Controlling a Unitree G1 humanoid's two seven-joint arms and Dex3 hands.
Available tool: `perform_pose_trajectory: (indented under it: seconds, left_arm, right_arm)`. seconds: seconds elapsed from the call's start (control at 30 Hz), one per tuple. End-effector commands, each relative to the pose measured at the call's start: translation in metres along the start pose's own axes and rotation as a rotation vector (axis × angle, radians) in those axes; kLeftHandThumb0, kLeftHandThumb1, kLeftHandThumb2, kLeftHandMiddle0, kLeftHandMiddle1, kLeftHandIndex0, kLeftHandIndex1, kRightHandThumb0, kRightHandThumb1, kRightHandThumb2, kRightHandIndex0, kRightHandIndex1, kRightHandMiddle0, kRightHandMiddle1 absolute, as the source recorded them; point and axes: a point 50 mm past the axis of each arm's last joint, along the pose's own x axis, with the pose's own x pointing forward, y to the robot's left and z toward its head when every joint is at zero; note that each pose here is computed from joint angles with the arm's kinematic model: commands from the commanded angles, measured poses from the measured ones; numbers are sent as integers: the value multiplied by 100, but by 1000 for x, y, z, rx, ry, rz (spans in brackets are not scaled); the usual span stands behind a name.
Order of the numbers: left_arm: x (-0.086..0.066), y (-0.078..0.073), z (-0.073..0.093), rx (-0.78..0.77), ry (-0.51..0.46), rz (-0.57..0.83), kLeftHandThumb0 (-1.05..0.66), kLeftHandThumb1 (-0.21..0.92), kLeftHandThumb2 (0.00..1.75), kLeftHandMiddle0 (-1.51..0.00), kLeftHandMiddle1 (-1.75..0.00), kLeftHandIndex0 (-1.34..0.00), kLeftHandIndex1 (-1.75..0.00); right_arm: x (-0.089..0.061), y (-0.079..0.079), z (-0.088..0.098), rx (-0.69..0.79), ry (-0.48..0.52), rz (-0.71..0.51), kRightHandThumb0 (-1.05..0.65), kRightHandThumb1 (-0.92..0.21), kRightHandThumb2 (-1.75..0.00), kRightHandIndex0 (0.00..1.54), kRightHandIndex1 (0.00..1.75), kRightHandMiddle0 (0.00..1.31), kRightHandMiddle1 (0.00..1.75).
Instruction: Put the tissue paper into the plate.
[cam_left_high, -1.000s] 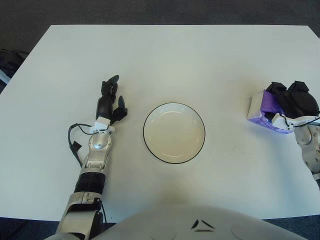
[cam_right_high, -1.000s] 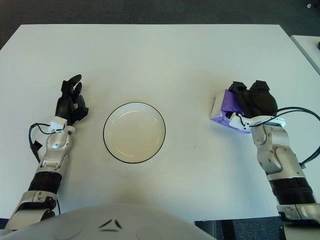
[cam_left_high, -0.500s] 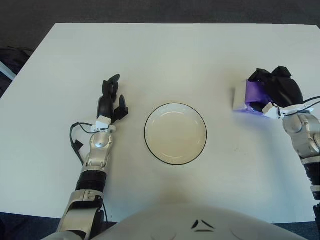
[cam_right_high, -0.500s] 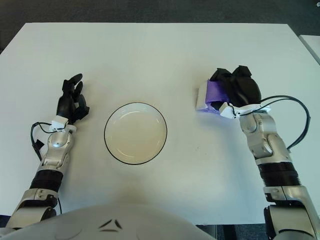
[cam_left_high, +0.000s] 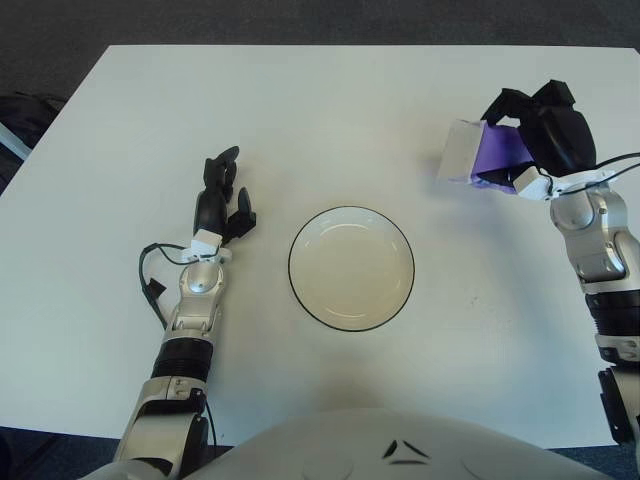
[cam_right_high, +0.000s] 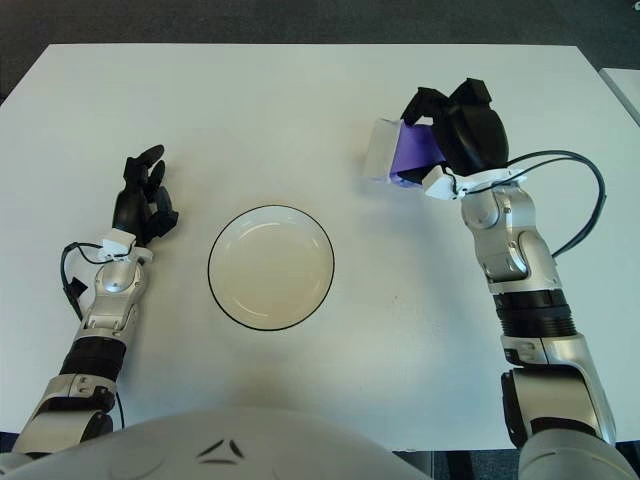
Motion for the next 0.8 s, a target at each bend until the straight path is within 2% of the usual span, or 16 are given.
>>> perform_pose_trajectory:
  seconds: [0.0,0.07,0.3,0.77]
  left_arm:
    - [-44,-16,-43,-31,226,-29,-68,92,89,-32,-4,0,-81]
    - [-44,-16,-43,-30,228,-29,-69,92,88,-32,-4,0,-81]
    - [-44,-17,-43,-26,225,-30,-70,92,87,-31,-3,0,-80]
    - [-45,-17,-44,-11,228,-40,-71,92,88,-31,-3,0,-80]
  right_arm:
    - [6,-9,8,54,-19,-71,-25,-38,-118,133,175,109,175]
    - [8,-10,17,91,-42,-97,-24,-36,-121,133,175,109,175]
    - [12,-9,28,166,-73,-111,-20,-33,-124,134,175,110,175]
    - [25,-9,59,228,-181,-133,-16,-33,-124,136,175,109,175]
